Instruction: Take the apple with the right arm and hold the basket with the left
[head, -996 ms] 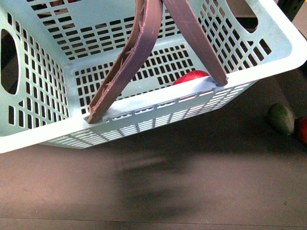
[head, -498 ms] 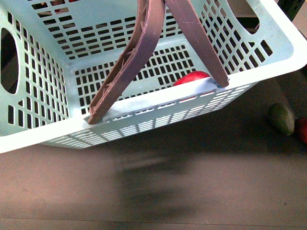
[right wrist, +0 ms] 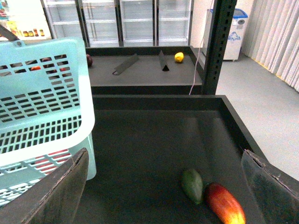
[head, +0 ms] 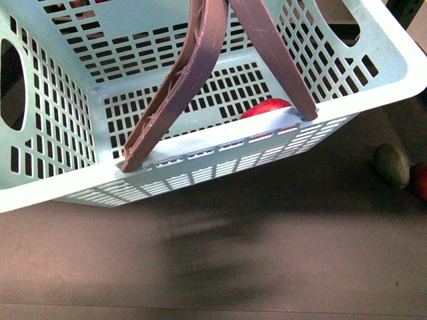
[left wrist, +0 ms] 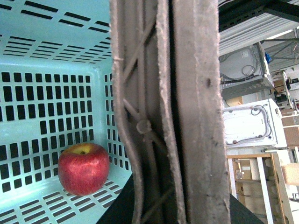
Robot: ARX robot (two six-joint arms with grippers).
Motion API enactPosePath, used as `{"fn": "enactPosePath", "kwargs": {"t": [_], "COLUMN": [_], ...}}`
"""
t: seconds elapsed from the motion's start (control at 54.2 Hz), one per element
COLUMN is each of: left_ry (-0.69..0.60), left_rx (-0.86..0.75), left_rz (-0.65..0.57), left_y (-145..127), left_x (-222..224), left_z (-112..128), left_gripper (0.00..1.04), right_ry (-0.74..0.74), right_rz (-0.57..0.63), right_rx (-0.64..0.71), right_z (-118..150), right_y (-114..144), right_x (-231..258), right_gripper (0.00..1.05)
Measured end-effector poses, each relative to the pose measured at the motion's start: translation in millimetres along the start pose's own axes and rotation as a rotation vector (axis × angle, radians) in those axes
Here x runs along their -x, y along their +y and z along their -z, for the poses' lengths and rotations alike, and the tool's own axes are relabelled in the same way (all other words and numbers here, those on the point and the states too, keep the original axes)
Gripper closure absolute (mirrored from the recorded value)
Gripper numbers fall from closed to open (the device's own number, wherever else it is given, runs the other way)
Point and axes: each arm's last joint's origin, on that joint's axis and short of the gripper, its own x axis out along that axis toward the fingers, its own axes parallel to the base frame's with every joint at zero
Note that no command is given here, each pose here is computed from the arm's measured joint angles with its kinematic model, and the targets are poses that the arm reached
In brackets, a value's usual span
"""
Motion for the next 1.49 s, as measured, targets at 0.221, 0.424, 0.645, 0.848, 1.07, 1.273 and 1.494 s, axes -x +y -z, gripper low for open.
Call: {"fn": "enactPosePath", "kwargs": {"t": [0.221,0.424,0.645,0.848,1.07,1.273,1.494], "left_ry": [-0.094,-0.300,-0.521,-0.617,-0.658,-0.716,-0.773], "left_rx": [0.040,0.264,0.554,0.702,0.748,0.784,0.817], "left_rz": [0.013,-0.133,-0.405,-0.573,-0.576,-0.585,-0.639], "left_y": [1,31,92,141,159,167,185], "left_x": [1,17,35,21,3,1,9], "left_z": [-6,-38,-72,-85,-101,-105,-101], "left_gripper": [0.90,0.90,0.90,0.90,0.90,0.90,0.90], "right_ry": [0.000,0.000,0.000,0.000,-0.001,-0.001,-0.001], "right_rz": [0.000,0.000,0.000,0.000,0.000,0.000,0.000], "right_rx": [0.000,0.000,0.000,0.000,0.000,0.000,0.000], "right_z": [0,0,0,0,0,0,0], "right_y": [0,0,0,0,0,0,0], "right_x": [0,0,0,0,0,0,0], "right_gripper": [0.09,0.09,0.09,0.09,0.09,0.09,0.09]}}
